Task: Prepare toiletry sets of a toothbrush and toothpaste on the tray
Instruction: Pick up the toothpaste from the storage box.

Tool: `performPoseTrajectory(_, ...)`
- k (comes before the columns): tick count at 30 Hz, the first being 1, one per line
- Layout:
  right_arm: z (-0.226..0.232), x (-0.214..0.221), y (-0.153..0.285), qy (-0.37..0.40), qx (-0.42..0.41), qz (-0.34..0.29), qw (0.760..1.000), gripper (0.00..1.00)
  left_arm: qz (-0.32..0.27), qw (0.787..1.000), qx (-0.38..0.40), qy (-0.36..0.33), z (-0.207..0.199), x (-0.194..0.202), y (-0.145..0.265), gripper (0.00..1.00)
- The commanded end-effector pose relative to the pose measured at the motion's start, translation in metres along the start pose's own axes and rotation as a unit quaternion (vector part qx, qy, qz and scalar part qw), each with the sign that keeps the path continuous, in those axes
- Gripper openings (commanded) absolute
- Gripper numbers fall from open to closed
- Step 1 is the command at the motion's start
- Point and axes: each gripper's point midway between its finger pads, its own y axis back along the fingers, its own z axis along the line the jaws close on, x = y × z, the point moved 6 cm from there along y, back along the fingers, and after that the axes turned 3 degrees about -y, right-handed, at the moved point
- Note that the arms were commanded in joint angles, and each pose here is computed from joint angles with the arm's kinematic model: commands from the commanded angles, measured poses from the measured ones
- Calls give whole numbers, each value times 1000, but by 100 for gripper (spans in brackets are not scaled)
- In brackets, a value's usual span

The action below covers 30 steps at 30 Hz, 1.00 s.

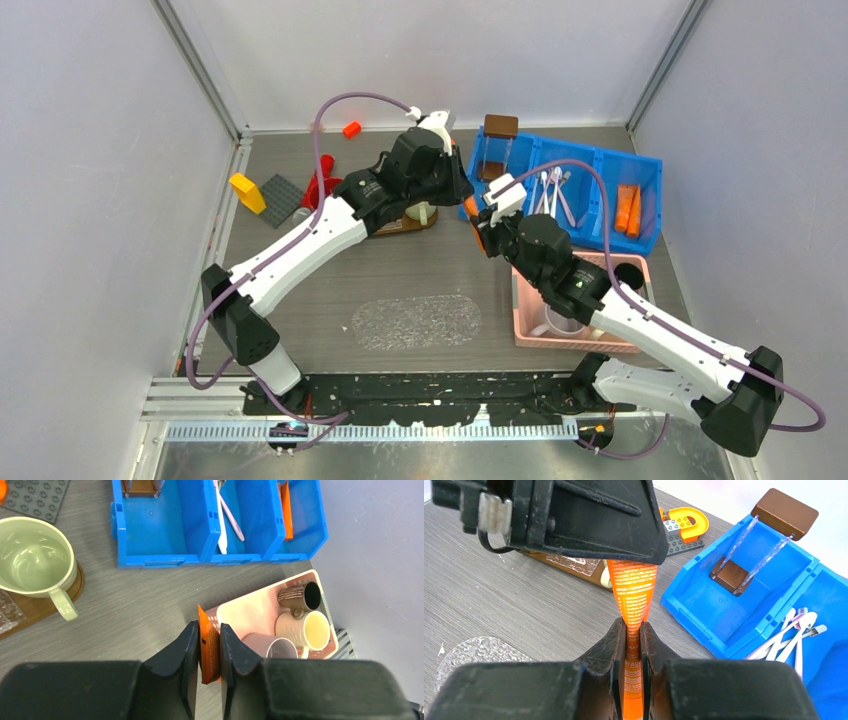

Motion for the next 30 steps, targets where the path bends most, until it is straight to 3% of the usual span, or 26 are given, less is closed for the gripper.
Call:
performPoseTrajectory(1,-1,-20,1,-8,10,-50,999,14,-19,1000,16,6,-5,-8,0,10)
performPoseTrajectory(3,-2,-20,1,-12,12,-50,999,18,-23,1000,16,4,-5,-9,2,0)
performPoseTrajectory(5,-2,-21,2,-18,15,-50,998,27,-35,999,11,-4,-3,-13,6,0)
performPoseTrajectory(10,-9,-28,12,-39,35,-61,997,64,-85,995,-14,-49,4,-31,20,0)
performPoseTrajectory(14,-22,-31,26,-45,78,-52,995,76,-133,985,-39,-100,9,-50,33,0)
performPoseTrajectory(22,-51,-44,72,-77,154,-63,983,85,-227,951,-102,-182,29,-75,49,0)
performPoseTrajectory(30,-85,-34,124,-92,249,-70,962,89,-290,925,-149,-193,70,-85,43,0)
